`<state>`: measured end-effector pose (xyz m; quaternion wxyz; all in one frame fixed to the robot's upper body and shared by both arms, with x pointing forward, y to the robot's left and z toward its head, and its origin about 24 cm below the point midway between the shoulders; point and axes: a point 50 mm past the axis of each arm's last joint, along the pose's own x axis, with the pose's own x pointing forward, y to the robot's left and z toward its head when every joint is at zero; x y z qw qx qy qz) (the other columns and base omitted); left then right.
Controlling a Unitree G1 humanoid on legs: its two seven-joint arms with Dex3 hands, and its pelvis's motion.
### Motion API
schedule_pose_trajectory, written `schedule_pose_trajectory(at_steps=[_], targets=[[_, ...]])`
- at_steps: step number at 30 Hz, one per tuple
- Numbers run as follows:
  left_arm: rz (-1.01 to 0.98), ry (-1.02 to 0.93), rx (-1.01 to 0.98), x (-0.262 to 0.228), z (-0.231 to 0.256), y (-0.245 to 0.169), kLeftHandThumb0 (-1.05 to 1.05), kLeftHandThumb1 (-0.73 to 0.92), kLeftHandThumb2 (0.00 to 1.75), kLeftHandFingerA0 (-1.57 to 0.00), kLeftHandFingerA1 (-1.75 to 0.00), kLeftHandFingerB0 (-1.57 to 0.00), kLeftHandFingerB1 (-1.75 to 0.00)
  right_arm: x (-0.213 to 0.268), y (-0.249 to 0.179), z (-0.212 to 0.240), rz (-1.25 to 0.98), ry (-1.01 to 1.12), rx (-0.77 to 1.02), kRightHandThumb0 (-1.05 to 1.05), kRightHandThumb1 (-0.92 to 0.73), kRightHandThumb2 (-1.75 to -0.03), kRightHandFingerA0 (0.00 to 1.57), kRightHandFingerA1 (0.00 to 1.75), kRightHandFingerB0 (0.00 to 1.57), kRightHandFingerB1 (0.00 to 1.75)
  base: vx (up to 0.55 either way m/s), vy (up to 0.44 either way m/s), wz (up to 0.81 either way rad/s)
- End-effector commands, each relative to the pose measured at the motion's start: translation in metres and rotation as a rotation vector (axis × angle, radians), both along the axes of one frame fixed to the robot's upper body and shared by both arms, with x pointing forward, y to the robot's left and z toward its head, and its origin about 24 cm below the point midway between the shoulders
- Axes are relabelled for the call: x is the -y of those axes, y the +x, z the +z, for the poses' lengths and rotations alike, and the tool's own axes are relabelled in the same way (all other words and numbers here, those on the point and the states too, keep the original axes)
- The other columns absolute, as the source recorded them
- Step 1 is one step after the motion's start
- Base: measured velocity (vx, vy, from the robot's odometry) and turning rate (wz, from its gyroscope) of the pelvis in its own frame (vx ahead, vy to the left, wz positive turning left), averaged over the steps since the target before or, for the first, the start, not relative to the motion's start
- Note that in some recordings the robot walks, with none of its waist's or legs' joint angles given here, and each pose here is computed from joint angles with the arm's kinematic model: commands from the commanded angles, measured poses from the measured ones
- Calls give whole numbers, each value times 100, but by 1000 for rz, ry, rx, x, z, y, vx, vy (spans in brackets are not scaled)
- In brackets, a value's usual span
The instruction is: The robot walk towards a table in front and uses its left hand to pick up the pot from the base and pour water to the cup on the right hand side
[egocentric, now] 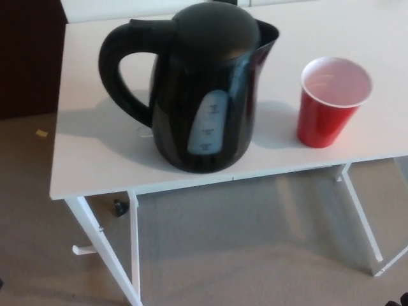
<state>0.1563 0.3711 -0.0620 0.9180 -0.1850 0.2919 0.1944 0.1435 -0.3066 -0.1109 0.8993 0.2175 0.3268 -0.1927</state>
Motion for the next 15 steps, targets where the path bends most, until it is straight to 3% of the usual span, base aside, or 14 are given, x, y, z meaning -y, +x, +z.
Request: schedule_pose_trajectory(at_steps=[1, 7, 8, 9, 11, 15], targets=[[3, 8, -4, -3, 3, 1, 4, 63, 58, -46, -45, -44, -41, 3, -2, 1, -13, -18, 8, -19, -50, -55, 69, 49, 57, 44, 0, 0, 0], [66, 7, 27, -5, 5, 1, 4, 62, 57, -47, -46, -39, -39, 3, -7, 0, -26, -4, 8, -17, -50, -55, 65, 48, 54, 44, 0, 0, 0], [110, 3, 57, -8, 8, 2, 4, 61, 57, -47, -46, -39, -39, 3, -7, 0, -24, -4, 8, -22, -49, -60, 56, 49, 50, 46, 0, 0, 0], [211, 31, 154, -26, 31, 3, -1, 46, 88, -30, -55, -19, -49, 4, -10, -1, -20, -3, 8, -18, -48, -54, 66, 48, 52, 43, 0, 0, 0], [218, 122, 303, -40, 64, 4, -2, 42, 86, -26, -54, -17, -49, 6, -11, 0, -18, -4, 10, -18, -48, -54, 69, 50, 52, 43, 0, 0, 0], [218, 129, 316, -38, 69, 4, -2, 42, 86, -26, -54, -17, -49, 6, -10, 1, -18, -4, 12, -18, -48, -54, 69, 50, 52, 43, 0, 0, 0]])
